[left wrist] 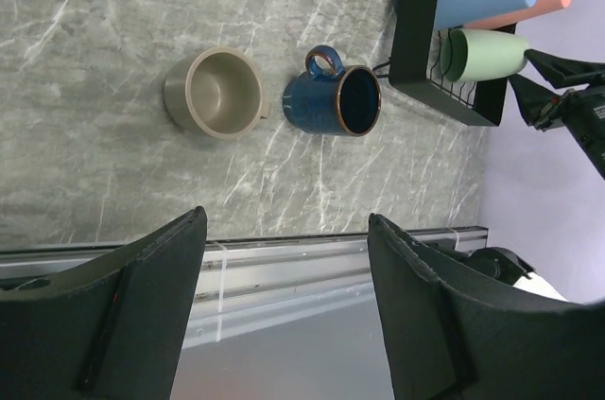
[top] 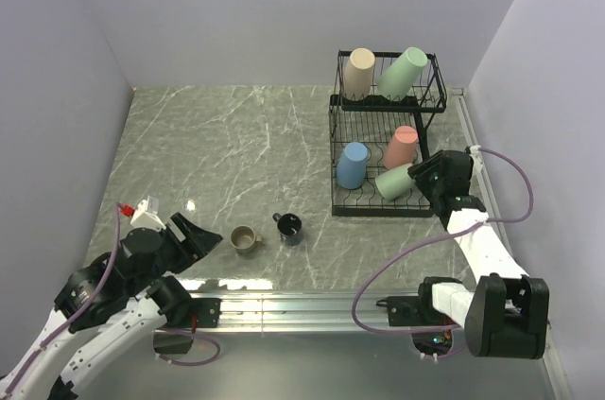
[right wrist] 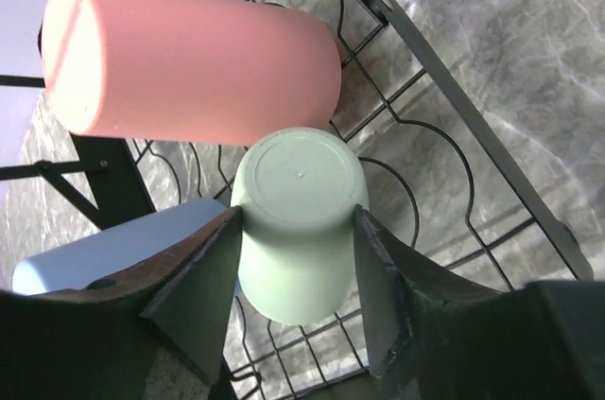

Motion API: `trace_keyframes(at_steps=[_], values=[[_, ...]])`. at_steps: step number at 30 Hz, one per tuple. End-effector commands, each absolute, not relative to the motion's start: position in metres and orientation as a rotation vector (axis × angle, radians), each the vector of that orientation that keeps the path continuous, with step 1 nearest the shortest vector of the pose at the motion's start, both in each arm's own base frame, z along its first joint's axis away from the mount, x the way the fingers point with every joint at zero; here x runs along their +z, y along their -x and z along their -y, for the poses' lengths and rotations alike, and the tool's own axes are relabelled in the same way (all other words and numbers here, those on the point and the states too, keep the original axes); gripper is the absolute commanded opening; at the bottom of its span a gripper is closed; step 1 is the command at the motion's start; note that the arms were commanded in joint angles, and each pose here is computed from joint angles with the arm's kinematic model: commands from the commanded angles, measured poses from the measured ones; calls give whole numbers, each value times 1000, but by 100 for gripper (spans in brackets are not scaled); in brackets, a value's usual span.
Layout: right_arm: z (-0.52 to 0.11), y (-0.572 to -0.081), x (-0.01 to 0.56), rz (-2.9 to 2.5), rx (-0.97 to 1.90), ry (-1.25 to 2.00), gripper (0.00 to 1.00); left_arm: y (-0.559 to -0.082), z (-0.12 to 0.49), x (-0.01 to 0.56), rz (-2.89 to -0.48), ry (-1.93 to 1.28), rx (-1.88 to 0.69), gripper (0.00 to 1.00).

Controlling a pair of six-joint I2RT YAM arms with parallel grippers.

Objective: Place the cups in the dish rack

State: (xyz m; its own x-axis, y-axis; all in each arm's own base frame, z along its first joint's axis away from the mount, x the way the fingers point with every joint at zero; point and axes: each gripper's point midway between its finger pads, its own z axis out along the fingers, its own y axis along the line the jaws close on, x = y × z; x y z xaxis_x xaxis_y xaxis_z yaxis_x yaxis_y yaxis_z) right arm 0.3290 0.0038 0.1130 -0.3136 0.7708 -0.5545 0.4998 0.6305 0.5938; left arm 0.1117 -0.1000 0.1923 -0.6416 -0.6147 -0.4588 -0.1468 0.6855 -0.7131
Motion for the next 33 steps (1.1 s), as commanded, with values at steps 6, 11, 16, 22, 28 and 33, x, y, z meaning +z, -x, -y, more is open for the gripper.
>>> trace_keyframes(at_steps=[6, 11, 16, 22, 28, 33], values=[[-3, -317, 129, -2006, 358, -897, 35, -122, 112, 207, -2138, 552, -892, 74], [-4, -319, 118, -2042, 350, -892, 85, -122, 117, 205, -2149, 549, -907, 74], [-4, -318, 118, -2035, 352, -913, 93, -119, 110, 206, -2153, 558, -885, 74], [0, -324, 115, -1999, 374, -961, 94, -112, 103, 203, -2151, 597, -892, 74], [4, -333, 99, -1957, 475, -1116, 95, -106, 96, 203, -2141, 630, -904, 73], [2, -335, 82, -1947, 548, -1268, 95, -107, 95, 202, -2144, 629, -888, 74]])
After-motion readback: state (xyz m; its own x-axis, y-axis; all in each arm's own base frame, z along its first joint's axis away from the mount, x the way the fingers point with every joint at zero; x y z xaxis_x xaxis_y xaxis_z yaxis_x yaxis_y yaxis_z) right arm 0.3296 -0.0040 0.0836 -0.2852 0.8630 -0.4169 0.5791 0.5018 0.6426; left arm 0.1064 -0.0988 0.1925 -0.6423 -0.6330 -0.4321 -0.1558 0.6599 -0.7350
